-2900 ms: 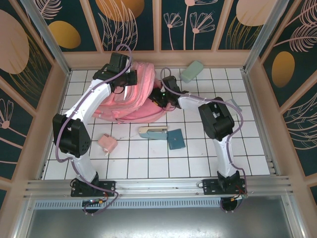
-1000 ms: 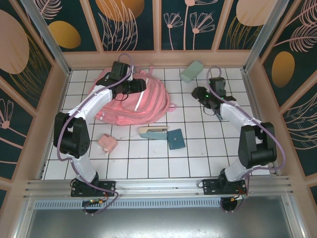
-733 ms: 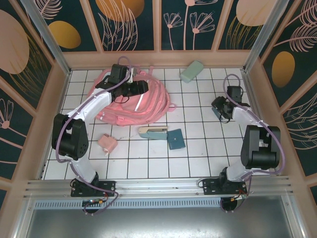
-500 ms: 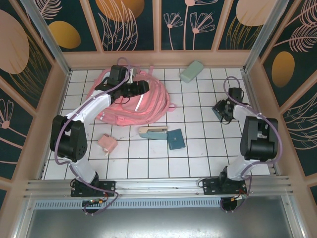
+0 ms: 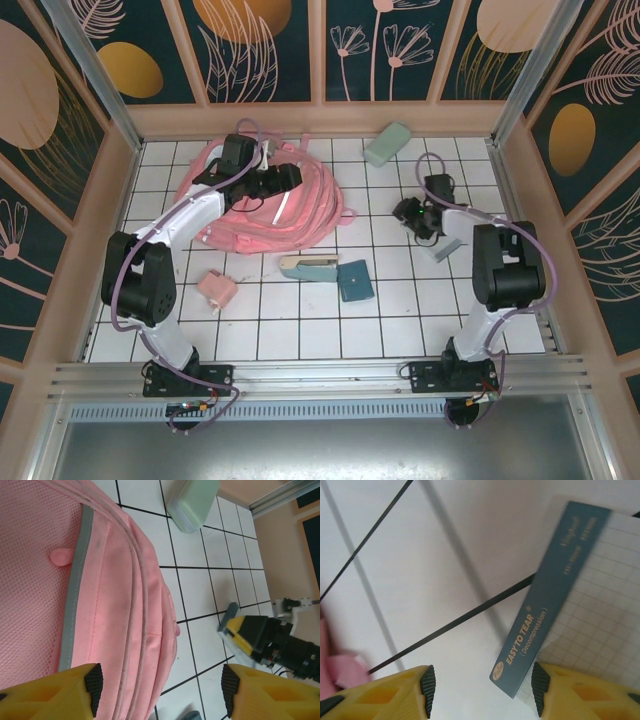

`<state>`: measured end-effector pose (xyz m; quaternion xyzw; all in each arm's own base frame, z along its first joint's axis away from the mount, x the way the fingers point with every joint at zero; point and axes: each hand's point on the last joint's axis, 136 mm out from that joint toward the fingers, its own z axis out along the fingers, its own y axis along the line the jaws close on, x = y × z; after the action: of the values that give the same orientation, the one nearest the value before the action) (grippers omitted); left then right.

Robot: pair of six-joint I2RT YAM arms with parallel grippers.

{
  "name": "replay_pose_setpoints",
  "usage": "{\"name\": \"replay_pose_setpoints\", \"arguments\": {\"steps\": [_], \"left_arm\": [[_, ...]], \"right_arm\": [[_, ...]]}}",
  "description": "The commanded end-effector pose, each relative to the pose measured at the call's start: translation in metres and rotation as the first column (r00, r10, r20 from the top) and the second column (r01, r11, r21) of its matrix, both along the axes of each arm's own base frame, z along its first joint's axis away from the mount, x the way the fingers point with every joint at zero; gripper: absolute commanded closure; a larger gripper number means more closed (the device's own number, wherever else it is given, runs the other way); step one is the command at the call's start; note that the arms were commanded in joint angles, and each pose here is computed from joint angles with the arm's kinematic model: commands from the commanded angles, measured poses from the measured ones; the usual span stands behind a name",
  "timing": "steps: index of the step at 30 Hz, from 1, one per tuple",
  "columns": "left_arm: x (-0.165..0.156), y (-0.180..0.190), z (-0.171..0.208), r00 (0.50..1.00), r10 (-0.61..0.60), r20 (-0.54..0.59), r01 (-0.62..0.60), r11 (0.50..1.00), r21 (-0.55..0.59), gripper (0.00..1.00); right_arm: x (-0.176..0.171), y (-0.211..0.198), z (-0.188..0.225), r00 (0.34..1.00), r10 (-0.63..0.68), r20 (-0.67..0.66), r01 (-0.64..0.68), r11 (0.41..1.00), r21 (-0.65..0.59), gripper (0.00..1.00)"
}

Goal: Pack the student bag

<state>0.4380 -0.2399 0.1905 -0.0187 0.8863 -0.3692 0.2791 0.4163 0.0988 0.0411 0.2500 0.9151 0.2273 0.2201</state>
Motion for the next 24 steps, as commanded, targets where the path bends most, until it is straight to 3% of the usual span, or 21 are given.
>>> {"name": "replay_pose_setpoints", "arguments": {"steps": [1,5,9,14,19,24], "left_arm": [[-0.002,-0.019,0.011,0.999,-0.029,0.027,0.030,0.998,-0.060,0.36],[-0.006,-0.047,0.005,0.997,-0.071,0.020,0.073,0.994,-0.075,0.37],[-0.010,-0.076,-0.006,0.993,-0.118,0.004,0.118,0.990,-0.082,0.38],[-0.009,-0.111,-0.014,0.984,-0.178,0.007,0.177,0.980,-0.095,0.42],[-0.005,-0.144,-0.027,0.972,-0.234,0.012,0.234,0.967,-0.098,0.47],[-0.002,-0.175,-0.049,0.958,-0.287,0.008,0.286,0.955,-0.081,0.49]], "right_arm": [[-0.013,0.048,-0.015,0.995,0.040,-0.096,-0.030,0.994,0.106,0.43],[-0.007,0.078,-0.009,0.993,0.091,-0.081,-0.081,0.990,0.118,0.43],[-0.001,0.077,0.013,0.995,0.096,-0.032,-0.094,0.992,0.080,0.42],[-0.003,0.055,0.054,0.995,0.071,0.067,-0.071,0.997,-0.004,0.40],[-0.024,0.021,0.066,0.981,0.000,0.194,0.009,0.999,-0.049,0.42],[-0.052,-0.020,0.048,0.990,-0.077,0.119,0.080,0.997,-0.021,0.43]]}}
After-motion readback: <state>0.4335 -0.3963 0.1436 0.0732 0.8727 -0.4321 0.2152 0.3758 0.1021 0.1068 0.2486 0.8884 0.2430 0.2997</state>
